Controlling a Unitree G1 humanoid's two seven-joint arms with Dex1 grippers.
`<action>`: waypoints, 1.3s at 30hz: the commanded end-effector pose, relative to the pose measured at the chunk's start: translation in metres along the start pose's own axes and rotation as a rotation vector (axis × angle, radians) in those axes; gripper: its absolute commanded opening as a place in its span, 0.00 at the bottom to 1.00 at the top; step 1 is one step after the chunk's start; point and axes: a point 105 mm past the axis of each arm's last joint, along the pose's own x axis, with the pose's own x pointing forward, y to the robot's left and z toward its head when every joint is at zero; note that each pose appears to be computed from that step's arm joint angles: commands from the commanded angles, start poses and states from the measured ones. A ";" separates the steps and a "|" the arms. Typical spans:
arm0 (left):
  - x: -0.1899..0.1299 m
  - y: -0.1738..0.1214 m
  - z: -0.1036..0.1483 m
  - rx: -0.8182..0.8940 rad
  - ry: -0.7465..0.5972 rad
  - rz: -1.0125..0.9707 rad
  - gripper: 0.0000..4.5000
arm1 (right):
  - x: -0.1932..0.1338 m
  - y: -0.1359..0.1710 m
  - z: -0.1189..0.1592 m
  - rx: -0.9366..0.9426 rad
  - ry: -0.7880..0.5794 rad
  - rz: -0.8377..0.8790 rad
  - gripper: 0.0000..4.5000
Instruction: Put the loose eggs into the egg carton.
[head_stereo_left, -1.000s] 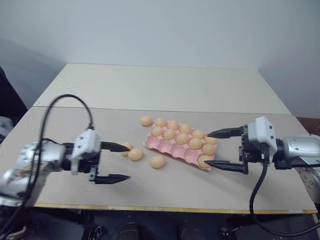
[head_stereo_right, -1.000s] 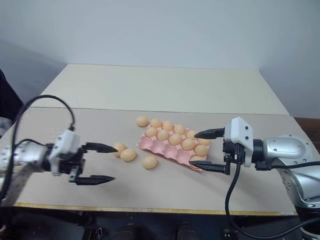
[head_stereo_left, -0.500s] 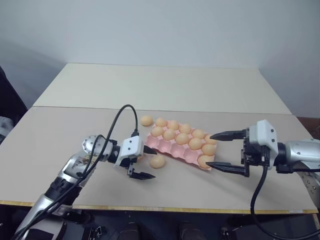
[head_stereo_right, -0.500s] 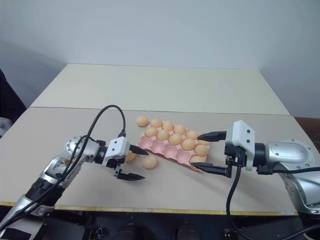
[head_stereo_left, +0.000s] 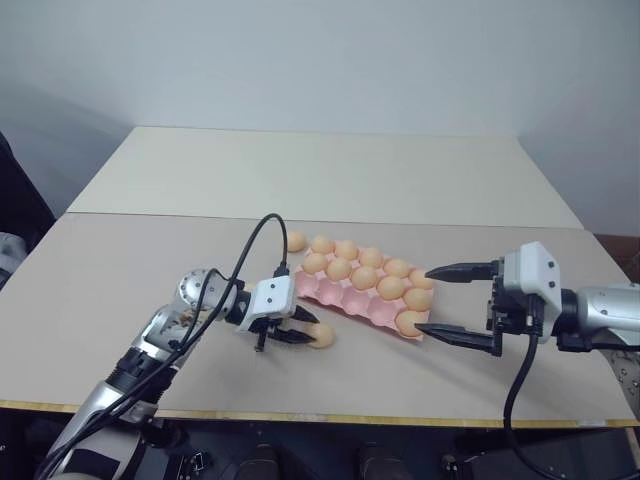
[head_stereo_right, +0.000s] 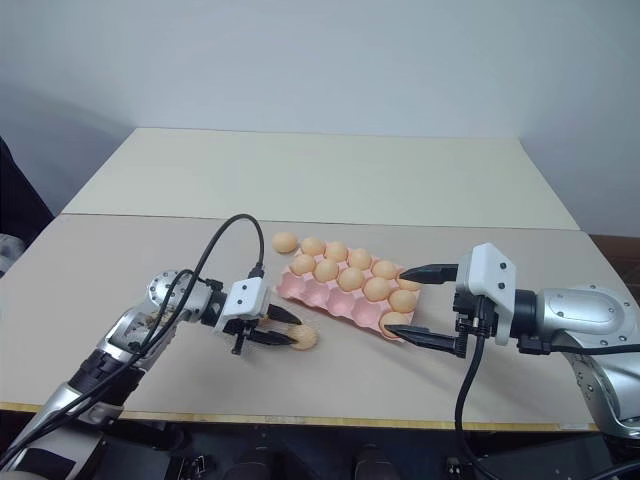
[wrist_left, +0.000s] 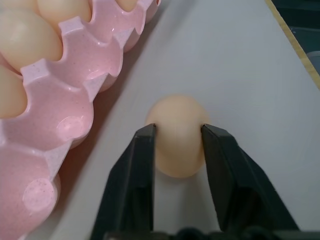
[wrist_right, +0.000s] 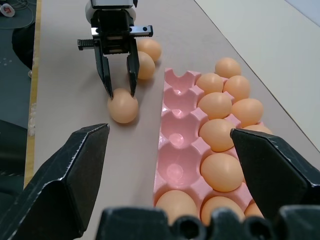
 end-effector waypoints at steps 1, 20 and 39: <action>-0.005 0.007 0.012 0.048 -0.022 0.018 0.33 | -0.005 -0.003 0.013 -0.055 -0.021 -0.022 1.00; -0.014 0.017 0.027 0.060 -0.088 0.005 0.33 | -0.006 -0.003 0.013 -0.055 -0.023 -0.048 1.00; 0.013 0.012 0.005 0.105 0.067 -0.031 0.89 | -0.008 0.000 0.013 -0.052 -0.024 -0.062 1.00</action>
